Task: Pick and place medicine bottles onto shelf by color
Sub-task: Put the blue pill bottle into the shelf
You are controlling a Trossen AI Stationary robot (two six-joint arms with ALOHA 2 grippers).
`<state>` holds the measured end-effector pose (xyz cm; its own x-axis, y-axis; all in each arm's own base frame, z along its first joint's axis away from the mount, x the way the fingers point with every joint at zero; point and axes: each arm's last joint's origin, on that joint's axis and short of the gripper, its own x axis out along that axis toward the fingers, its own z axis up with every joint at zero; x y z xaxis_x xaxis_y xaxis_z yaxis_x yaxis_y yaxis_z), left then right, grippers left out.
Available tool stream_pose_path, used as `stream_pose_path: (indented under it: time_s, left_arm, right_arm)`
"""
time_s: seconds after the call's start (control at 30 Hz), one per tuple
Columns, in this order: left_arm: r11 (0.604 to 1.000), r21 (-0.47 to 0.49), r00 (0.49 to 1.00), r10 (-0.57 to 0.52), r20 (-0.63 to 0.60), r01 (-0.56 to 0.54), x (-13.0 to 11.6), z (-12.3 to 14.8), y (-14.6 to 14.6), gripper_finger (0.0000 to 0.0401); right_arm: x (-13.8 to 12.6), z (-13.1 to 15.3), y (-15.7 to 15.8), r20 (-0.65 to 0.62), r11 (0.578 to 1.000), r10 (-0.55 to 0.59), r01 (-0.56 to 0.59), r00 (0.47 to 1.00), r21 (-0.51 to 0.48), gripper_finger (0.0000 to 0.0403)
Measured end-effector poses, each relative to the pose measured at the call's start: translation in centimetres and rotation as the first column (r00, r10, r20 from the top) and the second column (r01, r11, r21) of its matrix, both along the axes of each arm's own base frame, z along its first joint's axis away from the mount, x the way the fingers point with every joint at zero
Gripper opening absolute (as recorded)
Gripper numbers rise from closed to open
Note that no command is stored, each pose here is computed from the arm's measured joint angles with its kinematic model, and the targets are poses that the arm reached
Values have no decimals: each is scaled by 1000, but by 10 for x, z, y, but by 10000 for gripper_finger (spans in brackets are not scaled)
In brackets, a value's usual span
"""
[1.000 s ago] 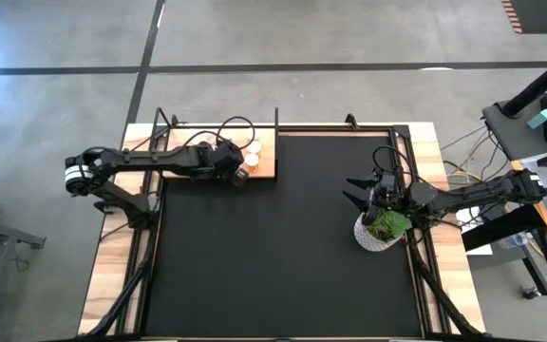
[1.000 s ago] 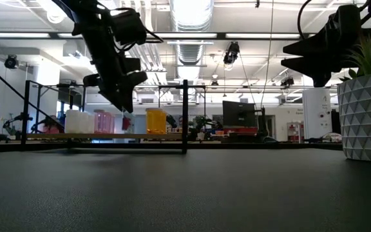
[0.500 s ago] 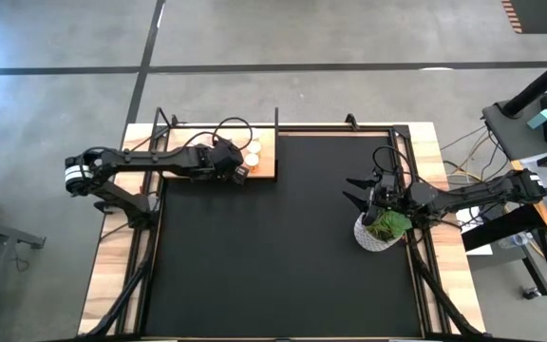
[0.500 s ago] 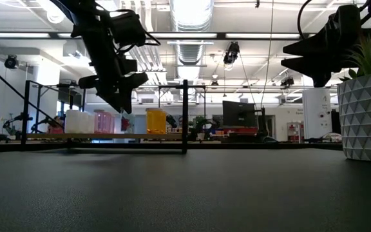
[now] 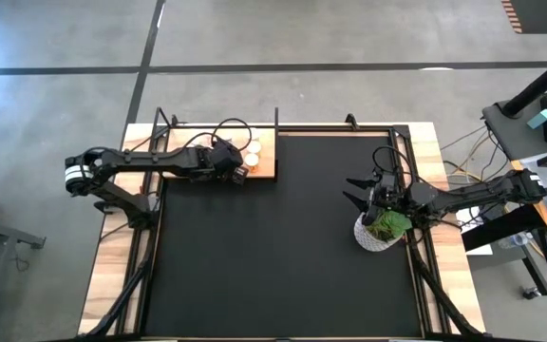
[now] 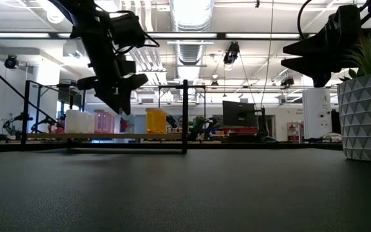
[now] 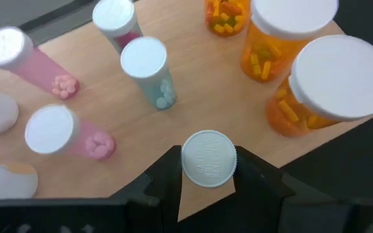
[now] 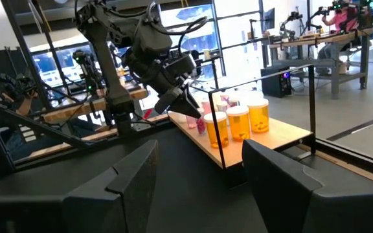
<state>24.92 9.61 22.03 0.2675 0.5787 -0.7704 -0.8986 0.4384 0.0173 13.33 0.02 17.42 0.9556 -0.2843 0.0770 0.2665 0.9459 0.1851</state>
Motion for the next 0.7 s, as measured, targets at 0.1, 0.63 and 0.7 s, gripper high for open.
stream_pose_path:
  time_s: [0.1,0.63,0.7]
  left_arm:
    - [1000,-16,1000,25,12,-25,-2,-3,-1,105]
    - [1000,-16,1000,26,18,-26,-2,-6,-1,106]
    - [1000,-16,1000,25,18,-25,-2,-6,-1,110]
  right_arm:
    - [0,0,0,0,1000,0,0,1000,0,215]
    - [0,0,0,-1,1000,0,0,1000,0,215]
    - [0,0,0,0,1000,0,0,1000,0,215]
